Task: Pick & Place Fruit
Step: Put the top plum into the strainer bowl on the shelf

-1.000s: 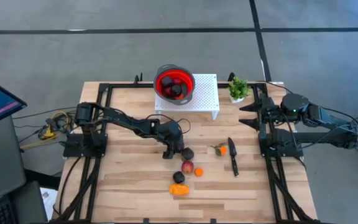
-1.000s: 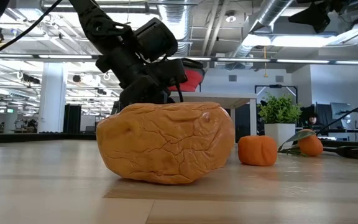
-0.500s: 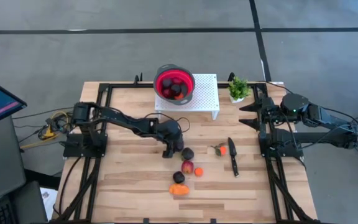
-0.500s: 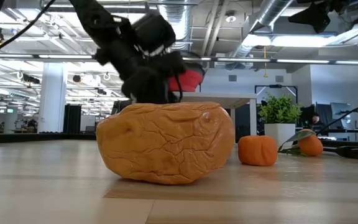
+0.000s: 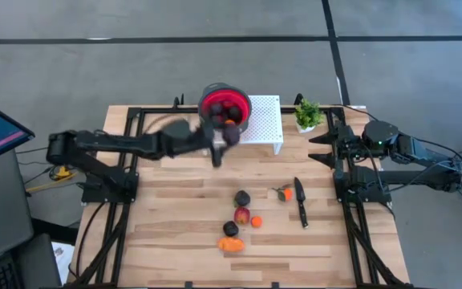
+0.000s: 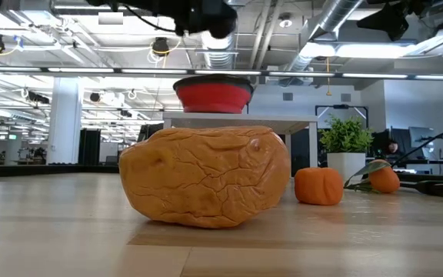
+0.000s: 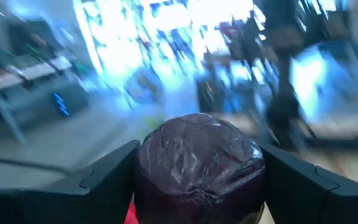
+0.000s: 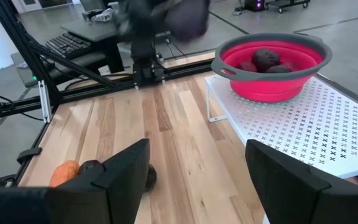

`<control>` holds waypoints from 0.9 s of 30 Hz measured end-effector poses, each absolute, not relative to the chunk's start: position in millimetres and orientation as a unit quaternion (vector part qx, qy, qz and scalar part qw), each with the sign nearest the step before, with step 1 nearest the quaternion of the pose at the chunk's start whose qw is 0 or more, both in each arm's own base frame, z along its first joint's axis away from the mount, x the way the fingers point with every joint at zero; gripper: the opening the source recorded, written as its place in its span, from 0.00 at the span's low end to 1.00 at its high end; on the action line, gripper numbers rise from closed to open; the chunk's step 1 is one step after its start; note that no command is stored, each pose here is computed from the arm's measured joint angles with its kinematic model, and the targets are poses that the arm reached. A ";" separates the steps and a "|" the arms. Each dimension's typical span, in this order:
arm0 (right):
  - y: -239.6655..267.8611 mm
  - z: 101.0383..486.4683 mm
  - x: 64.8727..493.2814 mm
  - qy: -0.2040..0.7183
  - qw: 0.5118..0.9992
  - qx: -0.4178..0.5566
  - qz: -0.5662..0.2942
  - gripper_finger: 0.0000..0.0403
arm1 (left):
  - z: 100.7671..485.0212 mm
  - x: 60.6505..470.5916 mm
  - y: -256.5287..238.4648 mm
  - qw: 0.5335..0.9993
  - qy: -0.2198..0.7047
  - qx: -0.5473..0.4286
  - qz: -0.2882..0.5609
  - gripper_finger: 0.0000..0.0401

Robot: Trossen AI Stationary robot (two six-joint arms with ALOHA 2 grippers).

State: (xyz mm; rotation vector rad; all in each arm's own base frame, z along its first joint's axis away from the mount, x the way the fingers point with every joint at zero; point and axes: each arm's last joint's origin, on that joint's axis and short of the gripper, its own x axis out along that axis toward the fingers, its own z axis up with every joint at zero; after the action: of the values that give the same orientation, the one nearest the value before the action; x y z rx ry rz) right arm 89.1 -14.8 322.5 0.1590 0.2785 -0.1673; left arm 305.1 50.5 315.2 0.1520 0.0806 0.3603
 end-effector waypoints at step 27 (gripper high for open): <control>-14.8 322.6 89.1 0.138 0.984 0.079 -0.083 0.65 | 290.3 298.4 145.3 0.954 0.048 0.030 0.294 0.73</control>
State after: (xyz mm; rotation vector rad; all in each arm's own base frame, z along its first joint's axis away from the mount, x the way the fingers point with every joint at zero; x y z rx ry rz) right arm 89.1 -14.8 322.6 0.1590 0.2781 -0.1674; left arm 298.4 145.3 290.3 0.0600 0.0968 0.5964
